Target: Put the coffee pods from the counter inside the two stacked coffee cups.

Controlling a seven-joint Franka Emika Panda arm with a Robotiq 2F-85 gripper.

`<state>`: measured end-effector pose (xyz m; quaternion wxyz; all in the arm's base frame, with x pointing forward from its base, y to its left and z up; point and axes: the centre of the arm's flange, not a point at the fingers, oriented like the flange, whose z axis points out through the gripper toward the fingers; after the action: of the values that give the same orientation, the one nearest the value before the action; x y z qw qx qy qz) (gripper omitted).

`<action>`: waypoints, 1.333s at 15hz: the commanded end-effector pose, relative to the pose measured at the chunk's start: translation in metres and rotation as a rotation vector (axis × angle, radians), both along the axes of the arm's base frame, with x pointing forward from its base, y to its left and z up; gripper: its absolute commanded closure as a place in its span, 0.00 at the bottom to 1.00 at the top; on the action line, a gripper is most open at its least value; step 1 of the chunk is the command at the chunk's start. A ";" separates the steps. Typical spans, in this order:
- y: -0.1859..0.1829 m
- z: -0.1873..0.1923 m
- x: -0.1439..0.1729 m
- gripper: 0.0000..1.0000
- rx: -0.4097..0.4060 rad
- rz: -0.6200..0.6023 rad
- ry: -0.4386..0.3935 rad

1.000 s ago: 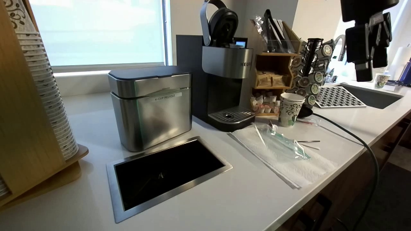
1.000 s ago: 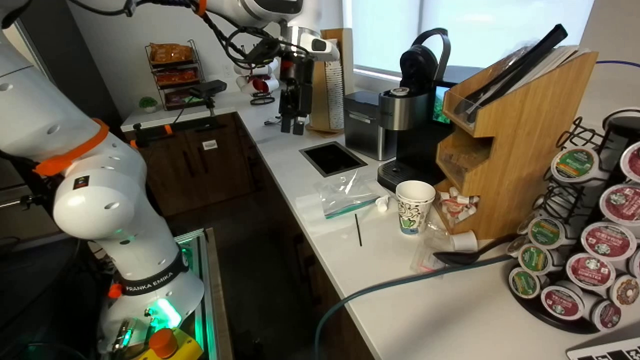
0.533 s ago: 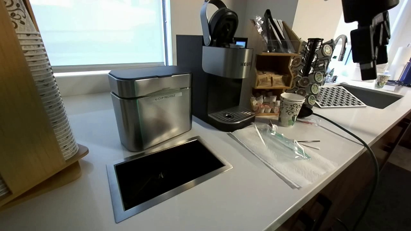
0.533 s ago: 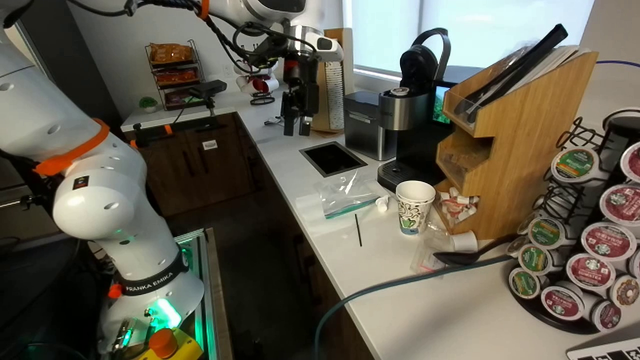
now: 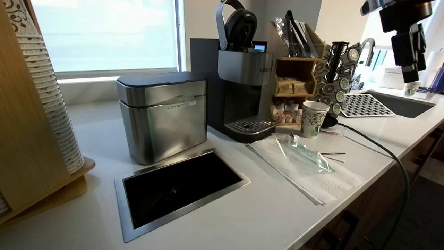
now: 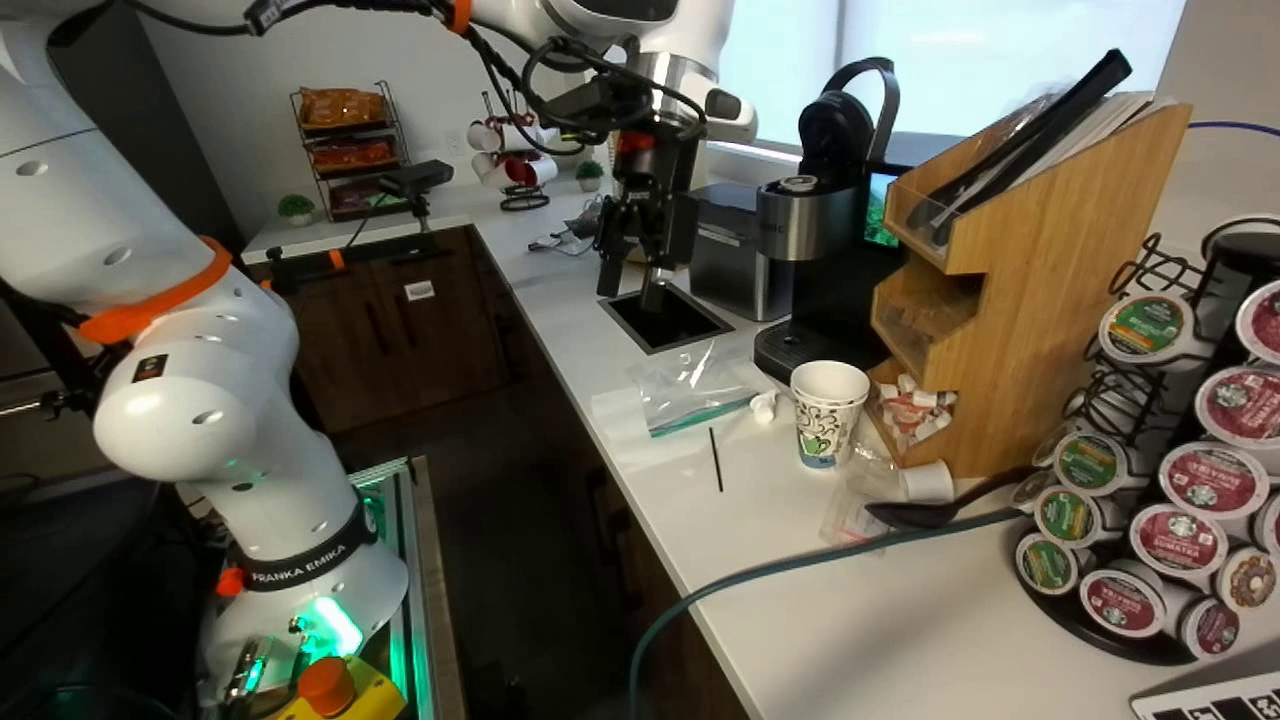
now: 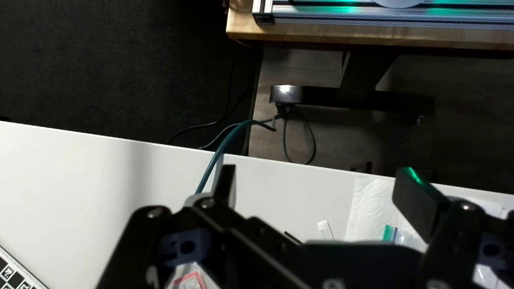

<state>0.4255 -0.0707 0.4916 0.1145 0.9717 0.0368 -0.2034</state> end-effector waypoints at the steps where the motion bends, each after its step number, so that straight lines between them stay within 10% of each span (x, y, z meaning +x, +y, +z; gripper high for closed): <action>1: 0.002 0.000 0.000 0.00 -0.001 0.004 0.000; 7: -0.029 -0.001 0.026 0.00 0.164 0.206 0.120; 16: -0.130 0.022 0.037 0.00 0.561 -0.068 -0.116; 20: -0.126 0.018 0.033 0.00 0.475 -0.056 -0.114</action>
<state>0.4587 -0.1965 0.5093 -0.1209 0.9819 0.0504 -0.1372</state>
